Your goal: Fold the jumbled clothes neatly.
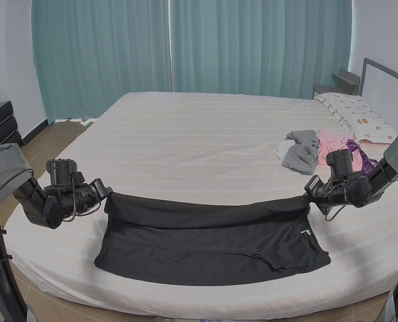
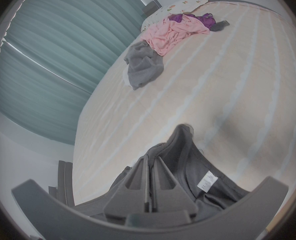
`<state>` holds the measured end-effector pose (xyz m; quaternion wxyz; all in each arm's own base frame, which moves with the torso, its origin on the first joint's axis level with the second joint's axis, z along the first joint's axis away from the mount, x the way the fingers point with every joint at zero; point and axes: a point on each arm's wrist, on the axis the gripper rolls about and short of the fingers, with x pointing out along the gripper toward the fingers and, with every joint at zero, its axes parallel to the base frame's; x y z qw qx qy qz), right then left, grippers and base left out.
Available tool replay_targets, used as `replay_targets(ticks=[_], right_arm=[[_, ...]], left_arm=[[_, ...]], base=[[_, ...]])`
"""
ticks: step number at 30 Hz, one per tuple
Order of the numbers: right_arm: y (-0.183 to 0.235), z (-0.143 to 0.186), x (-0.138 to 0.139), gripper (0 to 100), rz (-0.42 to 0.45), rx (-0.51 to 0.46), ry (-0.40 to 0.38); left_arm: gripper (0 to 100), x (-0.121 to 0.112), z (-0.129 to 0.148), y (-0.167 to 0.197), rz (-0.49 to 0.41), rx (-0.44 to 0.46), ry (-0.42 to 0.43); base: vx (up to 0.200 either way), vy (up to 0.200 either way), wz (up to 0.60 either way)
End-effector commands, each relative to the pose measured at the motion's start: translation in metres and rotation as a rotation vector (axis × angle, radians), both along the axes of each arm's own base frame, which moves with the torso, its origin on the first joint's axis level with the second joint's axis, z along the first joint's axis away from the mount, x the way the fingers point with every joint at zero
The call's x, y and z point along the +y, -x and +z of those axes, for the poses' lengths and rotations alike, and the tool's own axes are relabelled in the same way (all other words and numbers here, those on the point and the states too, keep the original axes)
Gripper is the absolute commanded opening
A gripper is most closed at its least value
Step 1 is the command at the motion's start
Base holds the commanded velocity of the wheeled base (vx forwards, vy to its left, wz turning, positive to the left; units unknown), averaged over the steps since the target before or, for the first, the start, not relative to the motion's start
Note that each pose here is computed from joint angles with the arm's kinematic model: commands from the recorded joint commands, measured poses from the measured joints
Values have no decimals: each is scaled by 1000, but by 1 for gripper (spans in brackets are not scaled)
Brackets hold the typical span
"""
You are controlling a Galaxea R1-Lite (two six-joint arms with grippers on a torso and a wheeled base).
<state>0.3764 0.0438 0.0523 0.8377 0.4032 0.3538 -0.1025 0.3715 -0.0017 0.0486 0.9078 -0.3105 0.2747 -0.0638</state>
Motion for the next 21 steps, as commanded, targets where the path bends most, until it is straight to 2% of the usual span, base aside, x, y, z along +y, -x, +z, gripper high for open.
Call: replay_targets(ticks=[1, 13, 21], right_arm=[[-11, 9, 0, 0, -7, -45, -8], [-26, 21, 0, 0, -21, -107, -26], [-33, 16, -3, 0, -30, -105, -27]], left_arm=[[0, 1, -3, -9, 4, -31, 0], [0, 3, 7, -19, 8, -168, 0], [0, 3, -3, -24, 10, -170, -4]], base=[[0, 0, 0], [0, 0, 0], [0, 0, 0]])
